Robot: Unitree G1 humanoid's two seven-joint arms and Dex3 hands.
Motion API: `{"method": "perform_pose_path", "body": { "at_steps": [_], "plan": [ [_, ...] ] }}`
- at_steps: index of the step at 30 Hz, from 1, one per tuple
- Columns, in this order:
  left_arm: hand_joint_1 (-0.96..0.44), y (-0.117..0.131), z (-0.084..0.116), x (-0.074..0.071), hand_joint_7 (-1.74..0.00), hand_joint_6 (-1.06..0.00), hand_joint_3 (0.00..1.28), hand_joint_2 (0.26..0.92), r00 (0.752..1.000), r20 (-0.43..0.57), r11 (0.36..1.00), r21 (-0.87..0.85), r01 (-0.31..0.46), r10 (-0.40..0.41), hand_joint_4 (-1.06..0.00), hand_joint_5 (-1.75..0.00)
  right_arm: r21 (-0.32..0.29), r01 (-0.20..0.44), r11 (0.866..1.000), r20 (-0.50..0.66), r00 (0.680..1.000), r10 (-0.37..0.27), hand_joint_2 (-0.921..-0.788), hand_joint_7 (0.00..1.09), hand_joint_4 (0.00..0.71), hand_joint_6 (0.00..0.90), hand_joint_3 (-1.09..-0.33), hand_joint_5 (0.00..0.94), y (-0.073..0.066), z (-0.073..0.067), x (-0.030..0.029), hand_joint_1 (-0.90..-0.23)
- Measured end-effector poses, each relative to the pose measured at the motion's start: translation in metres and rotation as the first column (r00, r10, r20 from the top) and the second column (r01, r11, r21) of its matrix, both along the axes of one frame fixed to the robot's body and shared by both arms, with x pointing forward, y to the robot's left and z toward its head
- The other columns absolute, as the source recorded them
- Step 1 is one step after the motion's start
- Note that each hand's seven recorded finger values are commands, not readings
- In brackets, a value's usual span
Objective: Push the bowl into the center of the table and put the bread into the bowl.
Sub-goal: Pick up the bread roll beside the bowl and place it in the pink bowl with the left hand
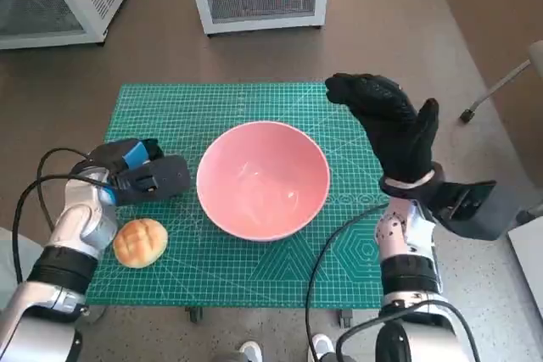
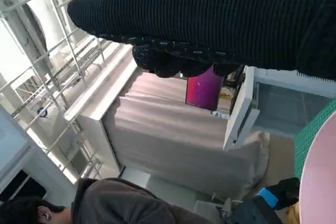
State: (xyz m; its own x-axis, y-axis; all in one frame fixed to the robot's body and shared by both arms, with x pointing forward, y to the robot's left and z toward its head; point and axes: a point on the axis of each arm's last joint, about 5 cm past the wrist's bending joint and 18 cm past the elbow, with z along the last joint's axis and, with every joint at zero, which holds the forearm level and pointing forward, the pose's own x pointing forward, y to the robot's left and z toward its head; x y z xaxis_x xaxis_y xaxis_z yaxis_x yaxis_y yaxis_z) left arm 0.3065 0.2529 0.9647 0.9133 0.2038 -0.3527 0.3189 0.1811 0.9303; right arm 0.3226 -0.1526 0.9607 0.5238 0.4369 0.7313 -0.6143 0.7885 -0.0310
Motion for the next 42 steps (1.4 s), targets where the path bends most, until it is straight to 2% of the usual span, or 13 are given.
{"method": "perform_pose_path", "body": {
  "at_steps": [8, 13, 18, 20, 25, 28, 32, 42],
  "plan": [
    [0.0, -0.01, 0.031, -0.009, -1.26, -0.6, 0.11, 0.921, 0.995, 0.09, 0.999, -0.034, 0.037, -0.034, -0.63, -1.17, 0.003, -0.002, 1.0, -0.001, 1.0, 0.002, -0.921, 0.0, 0.236, 0.362, -0.616, 0.001, 0.0, 0.0, 0.0, -0.614],
    [0.0, -0.017, 0.053, -0.02, -1.23, -0.62, 0.08, 0.92, 0.971, 0.225, 0.994, -0.053, 0.094, -0.08, -0.67, -1.12, 0.003, -0.002, 1.0, -0.001, 1.0, 0.002, -0.921, 0.0, 0.236, 0.362, -0.615, 0.0, 0.0, 0.0, 0.0, -0.615],
    [0.0, -0.026, 0.071, -0.036, -1.2, -0.63, 0.06, 0.92, 0.921, 0.365, 0.984, -0.059, 0.168, -0.135, -0.71, -1.11, 0.003, -0.002, 1.0, -0.001, 1.0, 0.002, -0.921, 0.0, 0.237, 0.363, -0.612, 0.001, 0.001, 0.0, 0.0, -0.615],
    [0.0, -0.03, 0.077, -0.043, -1.18, -0.64, 0.05, 0.92, 0.893, 0.42, 0.979, -0.052, 0.199, -0.159, -0.72, -1.11, 0.003, -0.002, 1.0, -0.001, 1.0, 0.002, -0.921, 0.0, 0.238, 0.363, -0.612, 0.001, 0.001, 0.0, 0.0, -0.615],
    [0.0, -0.041, 0.091, -0.063, -1.17, -0.66, 0.03, 0.917, 0.805, 0.55, 0.959, -0.022, 0.282, -0.224, -0.74, -1.08, 0.003, -0.005, 1.0, -0.007, 1.0, 0.005, -0.921, 0.0, 0.239, 0.364, -0.611, 0.001, 0.001, -0.001, 0.0001, -0.614],
    [0.0, -0.049, 0.097, -0.071, -1.14, -0.67, 0.03, 0.916, 0.761, 0.593, 0.944, -0.001, 0.329, -0.265, -0.74, -1.1, 0.004, -0.009, 1.0, -0.011, 1.0, 0.009, -0.921, 0.0, 0.239, 0.364, -0.61, 0.001, 0.001, -0.001, 0.0002, -0.613],
    [0.0, -0.057, 0.099, -0.078, -1.09, -0.69, 0.03, 0.918, 0.723, 0.622, 0.928, 0.017, 0.372, -0.301, -0.72, -1.15, 0.004, -0.013, 1.0, -0.013, 1.0, 0.013, -0.921, 0.0, 0.24, 0.365, -0.609, 0.001, 0.001, -0.001, 0.0003, -0.612],
    [0.0, -0.079, 0.096, -0.086, -1.0, -0.71, 0.03, 0.918, 0.653, 0.618, 0.855, 0.06, 0.515, -0.437, -0.7, -1.23, 0.014, -0.013, 1.0, -0.02, 1.0, 0.013, -0.921, 0.0, 0.243, 0.367, -0.611, 0.002, 0.0, -0.004, -0.0008, -0.609]
  ]
}}
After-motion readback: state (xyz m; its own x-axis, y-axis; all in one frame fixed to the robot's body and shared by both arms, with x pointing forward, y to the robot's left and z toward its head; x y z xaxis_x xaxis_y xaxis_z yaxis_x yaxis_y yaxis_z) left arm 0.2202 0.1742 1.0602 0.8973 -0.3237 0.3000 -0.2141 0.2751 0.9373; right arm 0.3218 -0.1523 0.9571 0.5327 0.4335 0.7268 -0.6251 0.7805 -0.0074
